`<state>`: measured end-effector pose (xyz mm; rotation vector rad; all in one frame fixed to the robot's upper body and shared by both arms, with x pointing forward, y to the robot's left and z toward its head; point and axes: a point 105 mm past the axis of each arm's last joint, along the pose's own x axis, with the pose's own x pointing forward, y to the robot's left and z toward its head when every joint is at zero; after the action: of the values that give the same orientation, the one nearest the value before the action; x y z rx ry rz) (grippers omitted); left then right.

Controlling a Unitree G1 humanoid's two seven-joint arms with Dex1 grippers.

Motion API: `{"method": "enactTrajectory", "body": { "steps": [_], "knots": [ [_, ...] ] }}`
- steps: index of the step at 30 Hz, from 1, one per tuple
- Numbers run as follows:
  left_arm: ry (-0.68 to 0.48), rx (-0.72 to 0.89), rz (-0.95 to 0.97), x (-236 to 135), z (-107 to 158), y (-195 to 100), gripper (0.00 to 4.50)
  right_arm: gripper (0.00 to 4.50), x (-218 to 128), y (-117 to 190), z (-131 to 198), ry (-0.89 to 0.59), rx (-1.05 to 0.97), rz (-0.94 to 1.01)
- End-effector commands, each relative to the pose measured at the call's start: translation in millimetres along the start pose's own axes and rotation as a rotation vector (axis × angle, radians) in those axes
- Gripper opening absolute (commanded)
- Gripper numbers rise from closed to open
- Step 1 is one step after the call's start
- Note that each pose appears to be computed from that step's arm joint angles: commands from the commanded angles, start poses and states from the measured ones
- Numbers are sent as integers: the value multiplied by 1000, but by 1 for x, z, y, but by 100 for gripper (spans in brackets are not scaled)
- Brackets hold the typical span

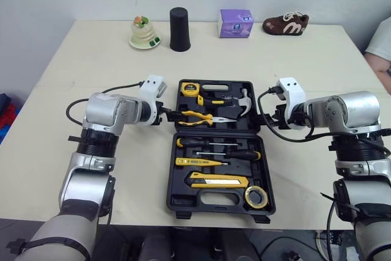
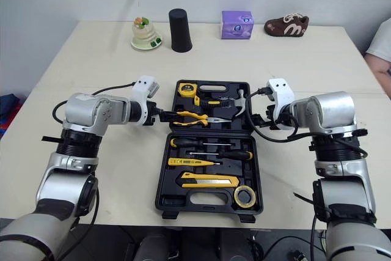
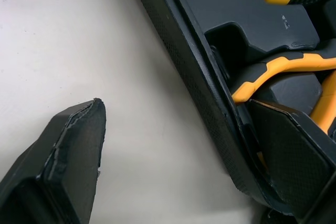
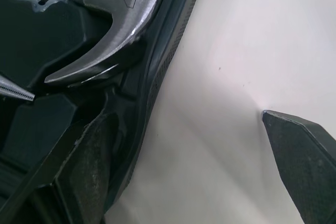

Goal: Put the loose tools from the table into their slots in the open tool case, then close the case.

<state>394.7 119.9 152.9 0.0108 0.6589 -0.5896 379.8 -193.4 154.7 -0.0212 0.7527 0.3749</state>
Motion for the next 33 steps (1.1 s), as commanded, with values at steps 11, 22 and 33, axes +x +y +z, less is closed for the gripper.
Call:
{"method": "enactTrajectory", "body": {
  "steps": [11,22,33],
  "knots": [
    [21,16,-46,4,-3,-11,50,2,5,8,7,-28,131,34],
    [-525,61,-83,-27,71,-17,22,0,-29,8,61,-608,-62,-16],
    [-782,683,215,-45,33,18,0,0,-25,-42,2,-719,-890,-403]
  ]
}}
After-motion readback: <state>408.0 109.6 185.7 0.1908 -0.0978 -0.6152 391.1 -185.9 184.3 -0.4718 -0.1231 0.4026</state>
